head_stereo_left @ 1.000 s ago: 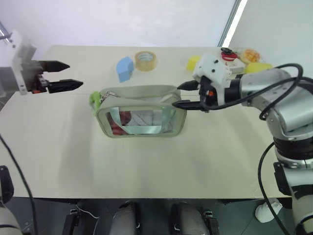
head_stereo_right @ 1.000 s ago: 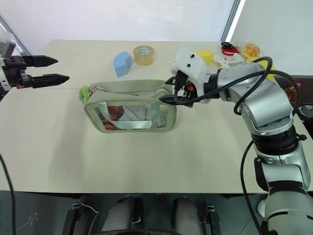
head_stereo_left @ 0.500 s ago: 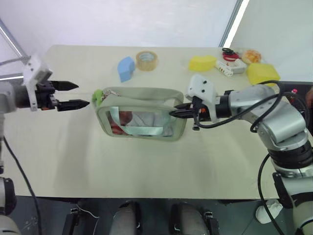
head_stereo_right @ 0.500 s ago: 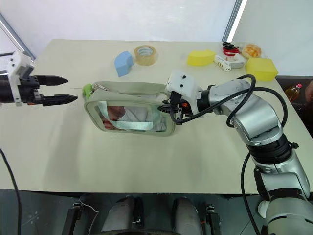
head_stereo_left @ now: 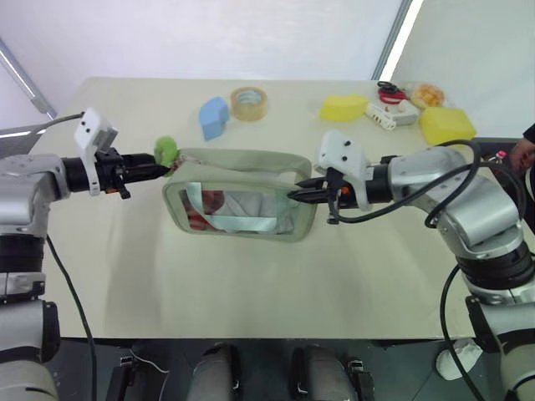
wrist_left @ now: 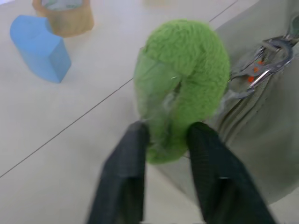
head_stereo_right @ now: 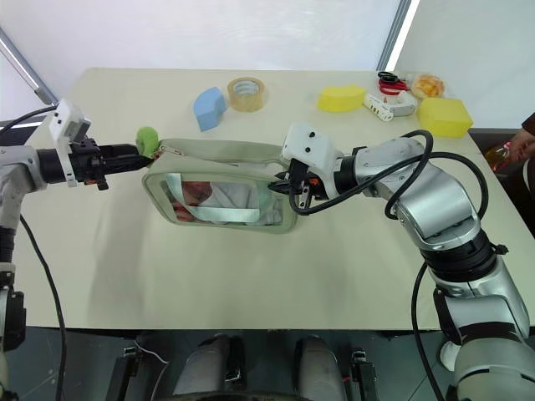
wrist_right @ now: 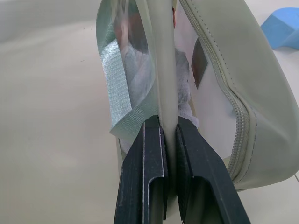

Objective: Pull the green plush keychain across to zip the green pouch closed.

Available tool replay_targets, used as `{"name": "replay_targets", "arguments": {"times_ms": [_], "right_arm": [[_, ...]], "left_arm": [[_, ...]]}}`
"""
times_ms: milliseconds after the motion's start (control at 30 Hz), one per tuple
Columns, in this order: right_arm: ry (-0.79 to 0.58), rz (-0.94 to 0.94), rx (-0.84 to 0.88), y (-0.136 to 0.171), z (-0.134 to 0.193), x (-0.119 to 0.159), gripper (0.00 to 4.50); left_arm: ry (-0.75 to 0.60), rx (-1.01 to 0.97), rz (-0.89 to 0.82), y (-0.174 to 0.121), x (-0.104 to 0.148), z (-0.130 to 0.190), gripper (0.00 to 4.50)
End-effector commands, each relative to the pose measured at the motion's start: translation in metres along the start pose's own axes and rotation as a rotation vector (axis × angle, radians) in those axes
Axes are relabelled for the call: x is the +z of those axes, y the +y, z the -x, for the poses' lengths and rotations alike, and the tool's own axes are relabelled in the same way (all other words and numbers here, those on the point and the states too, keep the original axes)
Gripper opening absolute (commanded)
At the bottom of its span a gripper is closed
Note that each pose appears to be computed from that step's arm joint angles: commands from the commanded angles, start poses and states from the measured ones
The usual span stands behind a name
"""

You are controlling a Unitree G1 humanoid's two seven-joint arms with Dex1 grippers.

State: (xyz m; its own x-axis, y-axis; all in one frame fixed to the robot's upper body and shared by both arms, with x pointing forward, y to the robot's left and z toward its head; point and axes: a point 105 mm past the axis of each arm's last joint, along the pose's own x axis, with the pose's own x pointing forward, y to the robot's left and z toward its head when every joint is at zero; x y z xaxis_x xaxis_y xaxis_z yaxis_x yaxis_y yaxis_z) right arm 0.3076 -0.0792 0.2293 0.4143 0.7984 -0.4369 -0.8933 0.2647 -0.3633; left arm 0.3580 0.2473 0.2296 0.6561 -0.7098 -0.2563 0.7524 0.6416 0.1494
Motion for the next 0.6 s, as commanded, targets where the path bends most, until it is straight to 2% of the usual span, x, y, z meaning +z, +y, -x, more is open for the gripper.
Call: {"name": "replay_targets", "arguments": {"times_ms": [33, 167, 333, 533, 600], "right_arm": [[-0.014, 0.035, -0.003, 0.003, 0.0, 0.006, 0.0], [-0.011, 0.034, -0.012, 0.001, 0.0, 0.004, 0.0], [-0.012, 0.037, -0.028, -0.002, 0.0, 0.004, 0.0], [-0.011, 0.042, -0.035, -0.003, -0.002, 0.003, 0.0], [-0.011, 0.042, -0.036, -0.004, -0.003, 0.003, 0.0]], "left_arm": [[-0.076, 0.043, -0.05, 0.008, 0.032, 0.016, 0.02], [-0.14, 0.047, -0.062, 0.011, 0.055, 0.02, 0.02], [-0.225, -0.098, -0.078, -0.016, 0.09, 0.011, 0.02], [-0.154, -0.344, -0.191, -0.075, 0.084, -0.026, 0.02], [-0.129, -0.391, -0.233, -0.087, 0.082, -0.036, 0.02]]}}
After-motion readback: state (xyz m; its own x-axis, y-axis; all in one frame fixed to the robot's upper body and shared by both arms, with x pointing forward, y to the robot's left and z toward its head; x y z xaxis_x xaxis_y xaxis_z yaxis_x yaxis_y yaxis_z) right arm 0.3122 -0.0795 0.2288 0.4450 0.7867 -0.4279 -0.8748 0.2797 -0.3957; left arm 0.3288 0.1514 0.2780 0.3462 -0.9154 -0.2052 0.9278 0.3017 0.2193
